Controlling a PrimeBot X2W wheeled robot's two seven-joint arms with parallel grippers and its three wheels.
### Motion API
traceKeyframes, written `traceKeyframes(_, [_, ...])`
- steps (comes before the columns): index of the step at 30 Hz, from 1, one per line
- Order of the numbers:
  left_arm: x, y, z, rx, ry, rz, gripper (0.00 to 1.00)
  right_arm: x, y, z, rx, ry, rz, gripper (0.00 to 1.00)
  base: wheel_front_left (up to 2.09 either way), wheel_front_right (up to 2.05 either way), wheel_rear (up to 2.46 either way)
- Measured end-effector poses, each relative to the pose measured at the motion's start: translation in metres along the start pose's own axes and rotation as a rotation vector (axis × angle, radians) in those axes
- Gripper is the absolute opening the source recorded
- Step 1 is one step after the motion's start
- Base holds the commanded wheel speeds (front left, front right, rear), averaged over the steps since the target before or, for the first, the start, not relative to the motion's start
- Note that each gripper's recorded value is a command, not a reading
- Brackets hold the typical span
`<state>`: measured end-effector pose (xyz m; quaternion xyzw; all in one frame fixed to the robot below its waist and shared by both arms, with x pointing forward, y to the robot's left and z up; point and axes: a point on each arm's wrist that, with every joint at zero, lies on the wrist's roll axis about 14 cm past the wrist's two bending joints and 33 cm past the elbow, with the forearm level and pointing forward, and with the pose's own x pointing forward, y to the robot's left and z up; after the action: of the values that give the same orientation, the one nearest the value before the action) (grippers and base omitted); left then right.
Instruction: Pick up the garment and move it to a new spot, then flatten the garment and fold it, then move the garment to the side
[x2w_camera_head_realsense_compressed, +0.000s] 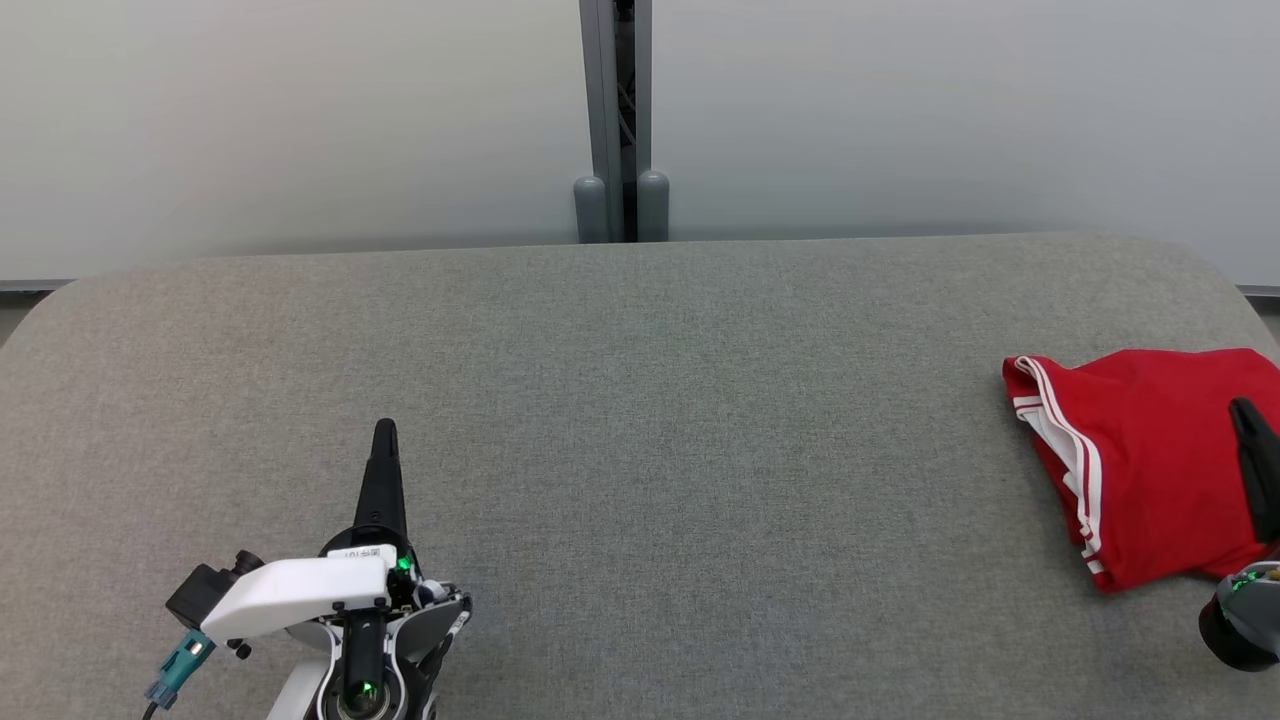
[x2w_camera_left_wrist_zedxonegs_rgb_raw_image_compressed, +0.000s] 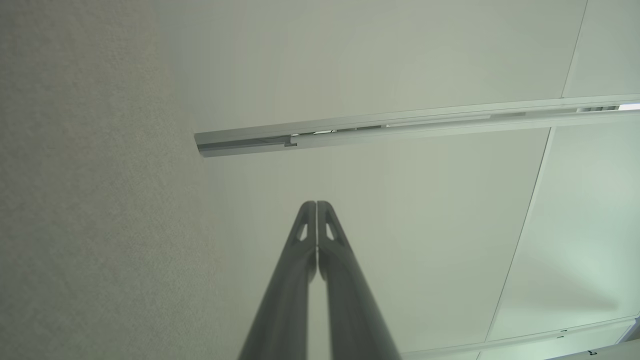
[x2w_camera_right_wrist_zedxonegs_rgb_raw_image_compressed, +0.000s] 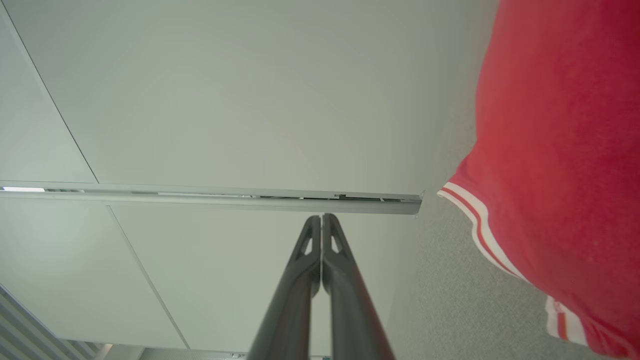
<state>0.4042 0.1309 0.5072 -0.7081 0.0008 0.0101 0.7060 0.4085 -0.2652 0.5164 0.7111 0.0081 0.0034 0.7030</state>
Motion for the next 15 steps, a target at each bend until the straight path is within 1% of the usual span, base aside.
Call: traceKeyframes(15, [0.0, 0.0, 0.0, 0.0, 0.0, 0.0, 0.0, 0.0001, 0.0002, 0.0001, 0.0, 0.0, 0.0, 0.0, 0.0, 0.0, 0.0])
